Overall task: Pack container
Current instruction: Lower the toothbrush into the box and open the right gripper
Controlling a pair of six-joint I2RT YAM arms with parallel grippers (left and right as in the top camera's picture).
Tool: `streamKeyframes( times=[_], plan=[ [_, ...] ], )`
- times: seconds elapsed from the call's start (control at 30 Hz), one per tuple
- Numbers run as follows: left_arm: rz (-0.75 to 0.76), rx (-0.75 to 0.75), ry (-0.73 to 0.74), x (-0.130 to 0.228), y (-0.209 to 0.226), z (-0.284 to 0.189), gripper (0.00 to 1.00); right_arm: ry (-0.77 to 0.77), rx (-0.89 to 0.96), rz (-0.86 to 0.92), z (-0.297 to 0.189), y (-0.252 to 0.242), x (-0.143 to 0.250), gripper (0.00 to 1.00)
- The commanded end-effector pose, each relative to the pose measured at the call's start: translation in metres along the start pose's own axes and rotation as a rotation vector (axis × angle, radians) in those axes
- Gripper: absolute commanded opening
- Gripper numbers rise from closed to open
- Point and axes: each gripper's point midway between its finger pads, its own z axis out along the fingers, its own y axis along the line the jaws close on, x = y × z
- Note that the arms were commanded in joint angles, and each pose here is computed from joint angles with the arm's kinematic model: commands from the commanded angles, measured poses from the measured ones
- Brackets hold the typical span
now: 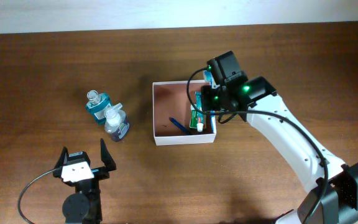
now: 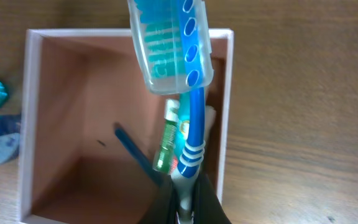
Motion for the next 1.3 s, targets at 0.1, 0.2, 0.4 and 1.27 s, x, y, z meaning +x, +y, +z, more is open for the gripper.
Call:
streamKeyframes(
  times=[0.1,0.2,0.4,1.27],
  plan=[
    [0.016,0.005,0.001,0.003,0.0,0.0,0.99,-0.075,-0.001,0.004,-0.011,0.014,-0.013,0.04],
    [0.016,0.006,0.001,0.003,-0.001,0.0,0.99,-0.065,0.018,-0.001,-0.005,0.012,-0.011,0.04],
    [0.016,0.006,0.001,0.003,-0.001,0.0,0.99,-0.026,0.046,0.0,0.018,0.009,-0.006,0.04],
    [0.016,0.006,0.001,0.003,-0.001,0.0,0.99,0.121,0.115,0.033,0.086,-0.004,0.024,0.04]
  ],
)
